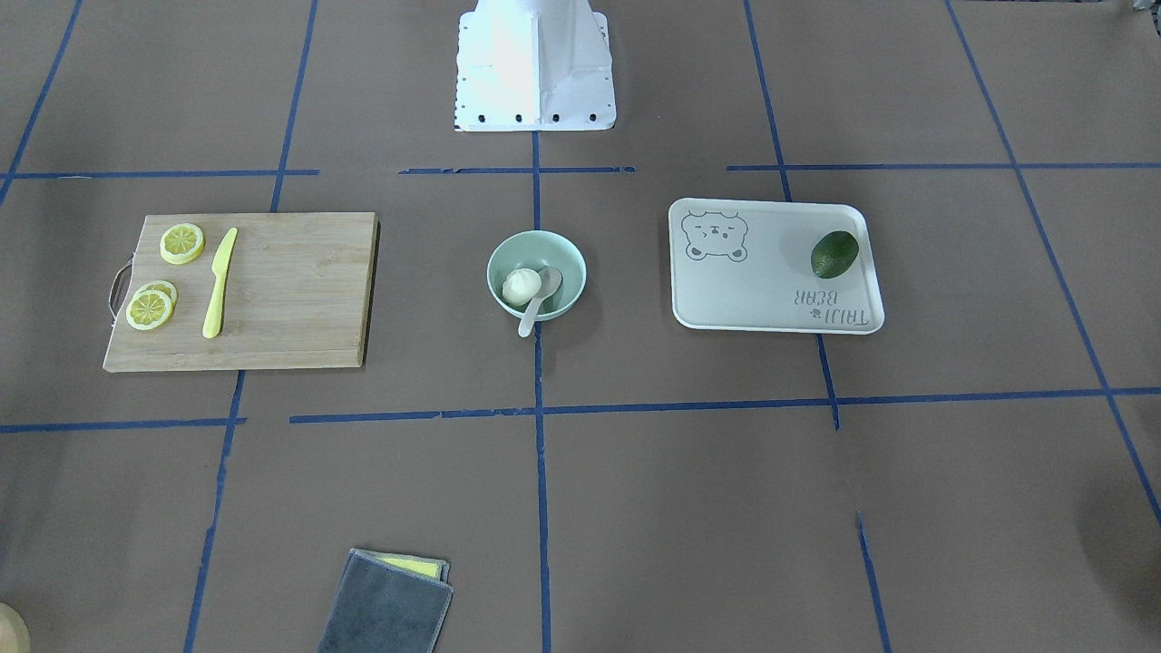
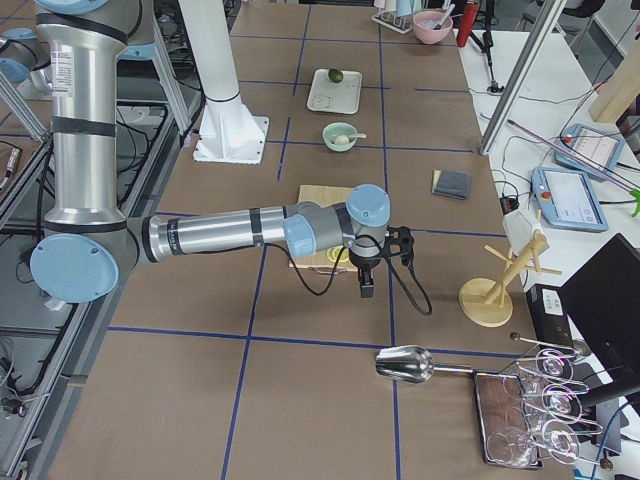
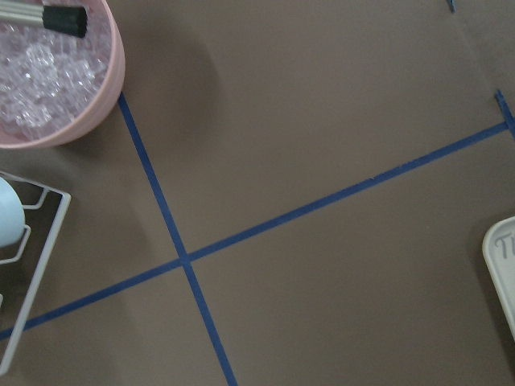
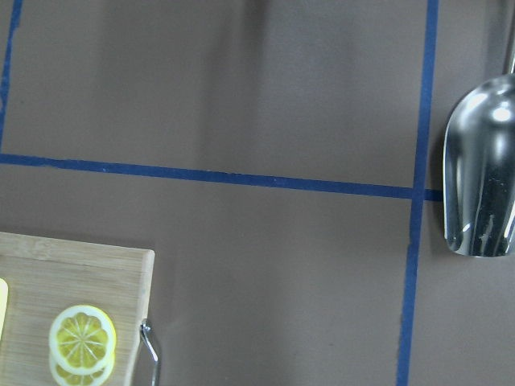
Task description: Put spoon and bun in bowl
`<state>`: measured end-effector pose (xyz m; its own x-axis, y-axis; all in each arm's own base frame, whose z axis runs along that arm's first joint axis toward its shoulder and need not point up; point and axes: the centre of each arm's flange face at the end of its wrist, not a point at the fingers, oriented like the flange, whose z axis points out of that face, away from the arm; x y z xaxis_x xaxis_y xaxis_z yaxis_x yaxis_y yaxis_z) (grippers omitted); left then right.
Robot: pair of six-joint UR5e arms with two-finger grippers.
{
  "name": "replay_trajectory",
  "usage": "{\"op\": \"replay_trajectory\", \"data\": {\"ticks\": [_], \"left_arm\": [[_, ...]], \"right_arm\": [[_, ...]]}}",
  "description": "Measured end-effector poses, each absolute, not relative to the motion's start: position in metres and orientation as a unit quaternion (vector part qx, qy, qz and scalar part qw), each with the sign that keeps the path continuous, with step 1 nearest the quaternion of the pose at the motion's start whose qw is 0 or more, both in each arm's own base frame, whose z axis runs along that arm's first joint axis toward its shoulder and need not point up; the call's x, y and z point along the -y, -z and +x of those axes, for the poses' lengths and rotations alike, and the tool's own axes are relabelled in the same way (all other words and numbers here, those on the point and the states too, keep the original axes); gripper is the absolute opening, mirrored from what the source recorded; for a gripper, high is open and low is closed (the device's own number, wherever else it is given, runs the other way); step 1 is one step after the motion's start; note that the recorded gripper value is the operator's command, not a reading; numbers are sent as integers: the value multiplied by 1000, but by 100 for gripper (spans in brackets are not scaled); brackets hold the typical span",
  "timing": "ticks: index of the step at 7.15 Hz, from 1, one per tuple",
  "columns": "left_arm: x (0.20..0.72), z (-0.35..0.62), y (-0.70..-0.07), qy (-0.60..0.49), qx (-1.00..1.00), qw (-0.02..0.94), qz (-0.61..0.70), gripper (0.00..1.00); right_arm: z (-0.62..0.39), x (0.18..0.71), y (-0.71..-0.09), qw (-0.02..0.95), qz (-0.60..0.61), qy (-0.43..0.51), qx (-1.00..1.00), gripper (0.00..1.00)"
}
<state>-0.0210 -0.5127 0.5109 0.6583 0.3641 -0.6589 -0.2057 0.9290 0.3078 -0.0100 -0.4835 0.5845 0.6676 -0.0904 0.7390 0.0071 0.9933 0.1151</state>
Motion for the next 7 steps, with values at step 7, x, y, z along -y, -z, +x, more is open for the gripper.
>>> {"op": "replay_trajectory", "data": {"ticks": [7], "left_arm": [[510,-20,-539,-148,-392,904,78,100]], "right_arm": [[2,484,-596,910,51,50,409,100]]}}
